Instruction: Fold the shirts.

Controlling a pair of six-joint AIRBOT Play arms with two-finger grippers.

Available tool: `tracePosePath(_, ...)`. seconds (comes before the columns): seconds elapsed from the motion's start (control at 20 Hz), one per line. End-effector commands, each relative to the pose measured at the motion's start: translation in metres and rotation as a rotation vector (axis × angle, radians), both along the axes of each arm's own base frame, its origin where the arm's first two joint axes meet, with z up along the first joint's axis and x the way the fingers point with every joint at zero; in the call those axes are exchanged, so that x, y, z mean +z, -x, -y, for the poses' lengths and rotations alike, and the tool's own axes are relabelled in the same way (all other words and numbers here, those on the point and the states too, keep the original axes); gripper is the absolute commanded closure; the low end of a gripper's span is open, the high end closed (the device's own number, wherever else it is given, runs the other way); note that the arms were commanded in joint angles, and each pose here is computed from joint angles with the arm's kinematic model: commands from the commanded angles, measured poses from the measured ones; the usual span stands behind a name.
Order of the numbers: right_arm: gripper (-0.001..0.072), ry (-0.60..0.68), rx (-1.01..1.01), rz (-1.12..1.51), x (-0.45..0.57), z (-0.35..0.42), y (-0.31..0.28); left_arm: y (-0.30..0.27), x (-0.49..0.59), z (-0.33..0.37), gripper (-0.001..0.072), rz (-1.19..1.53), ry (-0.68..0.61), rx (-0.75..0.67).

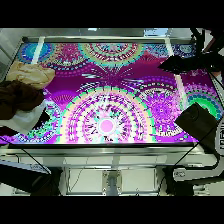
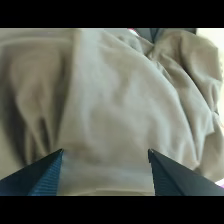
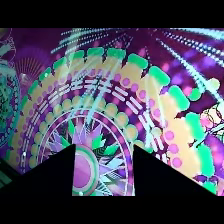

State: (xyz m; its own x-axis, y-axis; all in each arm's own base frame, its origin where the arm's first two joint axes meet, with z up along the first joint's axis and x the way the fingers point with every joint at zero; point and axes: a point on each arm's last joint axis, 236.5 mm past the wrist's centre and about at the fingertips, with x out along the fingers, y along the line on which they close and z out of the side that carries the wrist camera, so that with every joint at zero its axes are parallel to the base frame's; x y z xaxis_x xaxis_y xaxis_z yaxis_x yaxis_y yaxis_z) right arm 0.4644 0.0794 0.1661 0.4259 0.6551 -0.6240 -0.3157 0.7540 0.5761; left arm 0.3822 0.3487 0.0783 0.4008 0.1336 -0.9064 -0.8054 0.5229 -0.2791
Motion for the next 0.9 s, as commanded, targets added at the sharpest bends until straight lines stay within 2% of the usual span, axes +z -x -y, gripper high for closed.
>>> tracePosePath(0.0, 0.0306, -0.03, 0.0, -0.044, 0.0, -0.005, 0.006, 0.007, -0.002, -0.009, 0.0083, -0.002, -0.002, 0.015)
tracePosePath(0.2, 0.0306, -0.026, 0.011, -0.047, -0.001, -0.009, 0.008, 0.005, -0.008, -0.001, 0.0082, 0.0, 0.037, -0.018)
tracePosePath(0.4, 0.0306, -0.008, 0.034, -0.039, -0.003, -0.022, 0.008, -0.035, -0.016, 0.038, 0.0085, 0.132, 0.225, -0.1)
tracePosePath(0.45, 0.0306, -0.008, 0.039, -0.035, -0.002, -0.026, 0.008, -0.042, -0.018, 0.045, 0.016, 0.152, 0.253, -0.119)
tracePosePath(0.5, 0.0306, -0.009, 0.047, -0.034, -0.002, -0.03, 0.008, -0.048, -0.016, 0.049, 0.0393, 0.176, 0.255, -0.143)
tracePosePath(0.55, 0.0307, -0.009, 0.055, -0.034, -0.002, -0.034, 0.009, -0.056, -0.01, 0.053, 0.0697, 0.21, 0.247, -0.176)
tracePosePath(0.65, 0.0307, -0.013, 0.057, -0.029, -0.001, -0.037, 0.008, -0.079, 0.02, 0.076, 0.0698, 0.349, 0.283, -0.283)
tracePosePath(0.7, 0.0335, -0.018, 0.052, -0.031, 0.0, -0.037, 0.008, -0.091, 0.045, 0.091, 0.0698, 0.452, 0.324, -0.333)
tracePosePath(0.8, 0.0612, -0.034, 0.038, -0.041, 0.001, -0.038, 0.007, -0.111, 0.12, 0.131, 0.07, 0.73, 0.402, -0.471)
tracePosePath(0.85, 0.0638, -0.038, 0.038, -0.04, 0.002, -0.038, 0.007, -0.113, 0.156, 0.155, 0.07, 0.838, 0.426, -0.541)
